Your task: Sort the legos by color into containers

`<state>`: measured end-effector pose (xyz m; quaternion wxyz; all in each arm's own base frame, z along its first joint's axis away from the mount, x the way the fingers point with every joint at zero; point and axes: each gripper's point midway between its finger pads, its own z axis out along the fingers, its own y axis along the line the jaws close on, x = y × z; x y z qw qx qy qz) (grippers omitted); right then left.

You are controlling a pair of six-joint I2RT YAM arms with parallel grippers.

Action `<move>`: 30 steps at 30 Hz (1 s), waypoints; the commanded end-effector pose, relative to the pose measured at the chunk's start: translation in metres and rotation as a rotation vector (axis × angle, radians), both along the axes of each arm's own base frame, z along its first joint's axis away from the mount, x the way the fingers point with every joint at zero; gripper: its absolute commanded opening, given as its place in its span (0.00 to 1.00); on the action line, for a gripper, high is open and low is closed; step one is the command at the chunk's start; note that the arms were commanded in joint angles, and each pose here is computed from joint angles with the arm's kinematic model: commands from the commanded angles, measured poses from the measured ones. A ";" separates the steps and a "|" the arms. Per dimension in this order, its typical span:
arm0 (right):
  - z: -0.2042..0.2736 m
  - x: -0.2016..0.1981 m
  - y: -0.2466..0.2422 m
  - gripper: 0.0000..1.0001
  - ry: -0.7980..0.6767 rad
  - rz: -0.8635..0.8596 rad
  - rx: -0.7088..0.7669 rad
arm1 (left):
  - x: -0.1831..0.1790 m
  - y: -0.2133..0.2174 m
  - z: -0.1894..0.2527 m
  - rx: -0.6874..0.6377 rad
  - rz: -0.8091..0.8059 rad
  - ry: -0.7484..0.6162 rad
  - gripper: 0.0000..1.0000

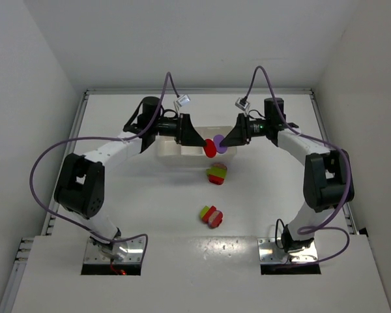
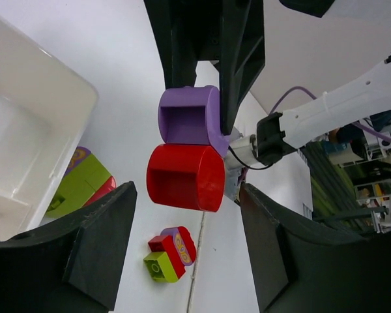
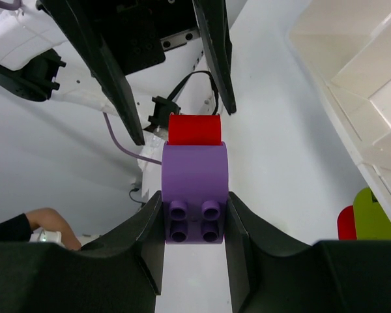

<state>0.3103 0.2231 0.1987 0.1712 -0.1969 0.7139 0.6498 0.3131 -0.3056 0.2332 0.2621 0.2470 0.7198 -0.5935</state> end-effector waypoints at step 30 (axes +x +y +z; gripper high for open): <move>-0.044 0.112 -0.049 0.00 -0.245 -0.402 -0.502 | 0.091 0.147 -0.031 0.525 0.665 -0.201 0.00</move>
